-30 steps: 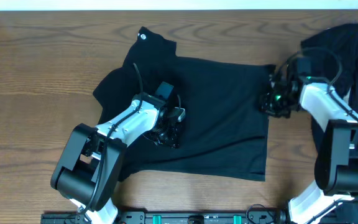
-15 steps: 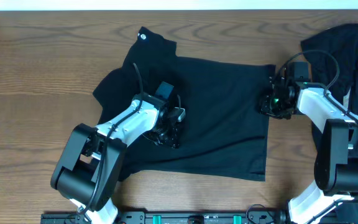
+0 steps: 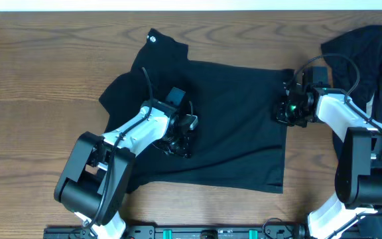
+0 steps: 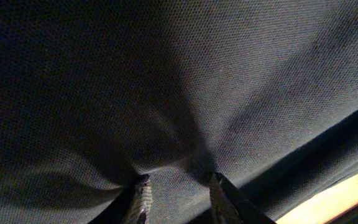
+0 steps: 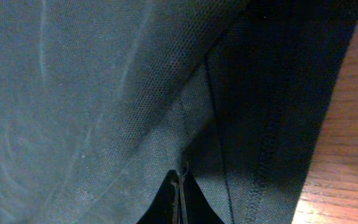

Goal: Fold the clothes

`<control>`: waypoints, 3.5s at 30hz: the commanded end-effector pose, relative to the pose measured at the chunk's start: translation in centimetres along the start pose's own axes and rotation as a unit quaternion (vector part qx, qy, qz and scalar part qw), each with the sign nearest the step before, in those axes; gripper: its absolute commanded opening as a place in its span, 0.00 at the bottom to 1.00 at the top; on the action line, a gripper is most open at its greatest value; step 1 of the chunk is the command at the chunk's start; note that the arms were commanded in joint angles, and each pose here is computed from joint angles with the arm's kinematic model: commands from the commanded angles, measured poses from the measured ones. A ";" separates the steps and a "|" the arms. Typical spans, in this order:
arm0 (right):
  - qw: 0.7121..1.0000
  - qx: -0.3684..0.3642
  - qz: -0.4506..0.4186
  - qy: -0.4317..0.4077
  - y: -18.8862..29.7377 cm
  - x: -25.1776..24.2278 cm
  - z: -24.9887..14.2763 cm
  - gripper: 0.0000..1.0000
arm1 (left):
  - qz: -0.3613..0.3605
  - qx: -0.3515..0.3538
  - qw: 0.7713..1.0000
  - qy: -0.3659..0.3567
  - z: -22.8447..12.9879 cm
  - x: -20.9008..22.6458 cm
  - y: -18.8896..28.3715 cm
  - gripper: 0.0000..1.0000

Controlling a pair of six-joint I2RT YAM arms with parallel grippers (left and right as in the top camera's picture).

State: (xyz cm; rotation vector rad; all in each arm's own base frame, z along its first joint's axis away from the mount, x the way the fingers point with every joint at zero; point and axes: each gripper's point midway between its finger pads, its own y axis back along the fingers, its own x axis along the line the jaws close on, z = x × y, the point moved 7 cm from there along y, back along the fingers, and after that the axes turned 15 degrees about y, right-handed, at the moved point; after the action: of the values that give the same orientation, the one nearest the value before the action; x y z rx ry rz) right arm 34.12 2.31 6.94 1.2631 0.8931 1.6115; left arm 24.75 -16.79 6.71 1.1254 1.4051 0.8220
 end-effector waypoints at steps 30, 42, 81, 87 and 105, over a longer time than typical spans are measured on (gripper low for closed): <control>1.000 0.020 -0.015 0.014 -1.2 -0.8 -1.9 0.09 | 0.005 -0.003 1.000 0.001 -0.1 0.1 0.1 0.34; 1.000 -0.003 -0.011 0.011 1.4 -0.4 -1.5 0.01 | 0.005 -0.003 1.000 0.001 -0.1 0.1 0.1 0.34; 0.994 -0.090 -0.044 -0.053 5.7 -3.9 0.0 0.08 | -0.001 -0.017 1.000 0.001 0.7 -0.5 1.8 0.32; 0.987 -0.137 0.022 -0.080 6.0 -2.8 1.6 0.05 | -0.037 -0.123 0.991 -0.045 3.8 -2.9 8.0 0.33; 0.996 -0.055 0.063 -0.018 7.6 1.6 1.4 0.01 | 0.034 -0.255 0.966 0.009 13.6 6.5 7.3 0.15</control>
State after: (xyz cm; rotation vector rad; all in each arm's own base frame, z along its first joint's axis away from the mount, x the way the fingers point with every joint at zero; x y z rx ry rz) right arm 32.80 0.02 13.11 1.3900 0.6381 1.6179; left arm 39.42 -10.69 10.53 0.7435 1.0876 1.1509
